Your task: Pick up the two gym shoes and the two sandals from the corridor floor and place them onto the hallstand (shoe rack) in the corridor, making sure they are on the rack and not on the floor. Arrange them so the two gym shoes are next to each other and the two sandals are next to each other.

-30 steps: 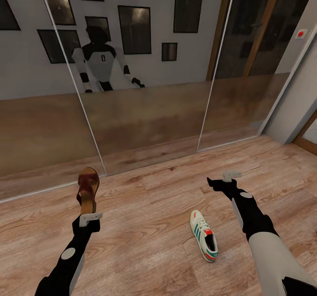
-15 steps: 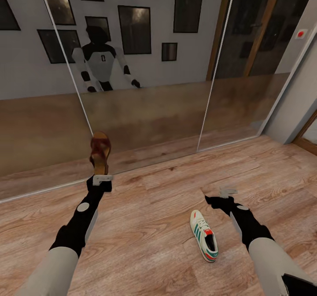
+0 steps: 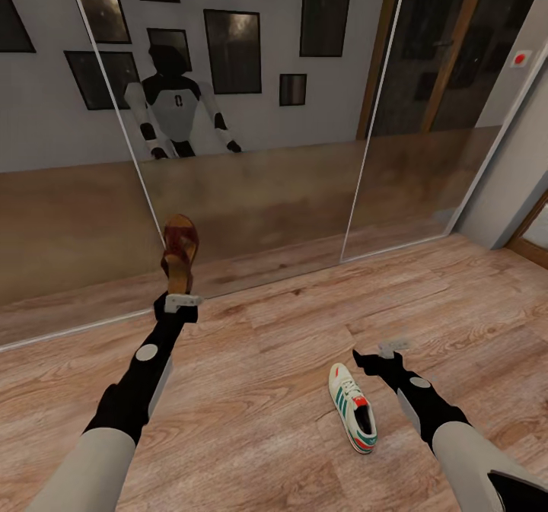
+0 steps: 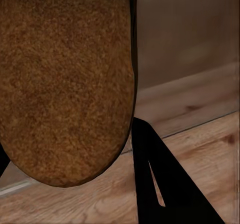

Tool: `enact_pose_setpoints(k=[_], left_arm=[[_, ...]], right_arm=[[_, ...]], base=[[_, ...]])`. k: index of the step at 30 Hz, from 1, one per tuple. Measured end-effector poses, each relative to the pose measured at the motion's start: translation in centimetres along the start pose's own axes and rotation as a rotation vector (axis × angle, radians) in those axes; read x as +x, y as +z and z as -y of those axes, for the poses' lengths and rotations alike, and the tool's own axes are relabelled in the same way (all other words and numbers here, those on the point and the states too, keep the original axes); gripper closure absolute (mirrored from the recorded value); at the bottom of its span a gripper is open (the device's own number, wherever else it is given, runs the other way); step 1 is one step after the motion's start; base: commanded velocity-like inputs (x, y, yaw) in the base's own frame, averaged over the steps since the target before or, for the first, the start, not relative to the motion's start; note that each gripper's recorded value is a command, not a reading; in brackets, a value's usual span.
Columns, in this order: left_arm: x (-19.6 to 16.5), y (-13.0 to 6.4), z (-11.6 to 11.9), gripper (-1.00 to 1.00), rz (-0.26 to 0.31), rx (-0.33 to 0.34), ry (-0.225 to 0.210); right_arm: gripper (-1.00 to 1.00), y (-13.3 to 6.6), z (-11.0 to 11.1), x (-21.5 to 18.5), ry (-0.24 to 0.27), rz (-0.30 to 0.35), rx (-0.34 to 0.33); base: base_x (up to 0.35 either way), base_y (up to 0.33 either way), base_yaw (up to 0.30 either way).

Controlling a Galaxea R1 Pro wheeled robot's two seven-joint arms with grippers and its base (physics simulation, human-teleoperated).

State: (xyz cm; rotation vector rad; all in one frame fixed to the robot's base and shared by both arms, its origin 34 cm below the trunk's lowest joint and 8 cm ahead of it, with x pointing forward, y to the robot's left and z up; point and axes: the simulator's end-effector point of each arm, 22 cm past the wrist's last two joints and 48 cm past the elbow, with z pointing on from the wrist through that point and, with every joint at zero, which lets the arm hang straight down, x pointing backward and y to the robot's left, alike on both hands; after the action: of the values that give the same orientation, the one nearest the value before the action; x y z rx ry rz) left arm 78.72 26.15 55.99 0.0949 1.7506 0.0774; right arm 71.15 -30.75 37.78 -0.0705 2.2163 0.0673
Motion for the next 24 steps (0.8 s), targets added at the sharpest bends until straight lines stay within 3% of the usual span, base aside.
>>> enact_pose_setpoints(k=[9, 12, 16, 24], left_arm=[[2.4, -0.1, 1.6, 1.00, -0.020, 0.032, 0.009], [4.1, -0.3, 2.0, 1.00, -0.040, 0.039, 0.009], [8.7, -0.8, 2.6, 1.00, -0.111, 0.048, -0.004], [11.9, -1.1, 2.8, 1.00, -0.133, 0.048, -0.006]], right_arm=[[-1.00, 0.6, 0.2, 1.4, -0.003, 0.002, 0.000], [-1.00, 0.8, 0.1, 2.7, -0.001, -0.009, -0.002], [-1.00, 1.1, 0.1, 4.5, 0.006, -0.027, -0.001], [-1.00, 1.8, 1.5, 6.9, 0.001, -0.039, 0.034]], base=[[0.000, 0.000, 0.000], [0.000, 0.000, 0.000], [0.000, 0.000, 0.012], [0.000, 0.000, 0.074]])
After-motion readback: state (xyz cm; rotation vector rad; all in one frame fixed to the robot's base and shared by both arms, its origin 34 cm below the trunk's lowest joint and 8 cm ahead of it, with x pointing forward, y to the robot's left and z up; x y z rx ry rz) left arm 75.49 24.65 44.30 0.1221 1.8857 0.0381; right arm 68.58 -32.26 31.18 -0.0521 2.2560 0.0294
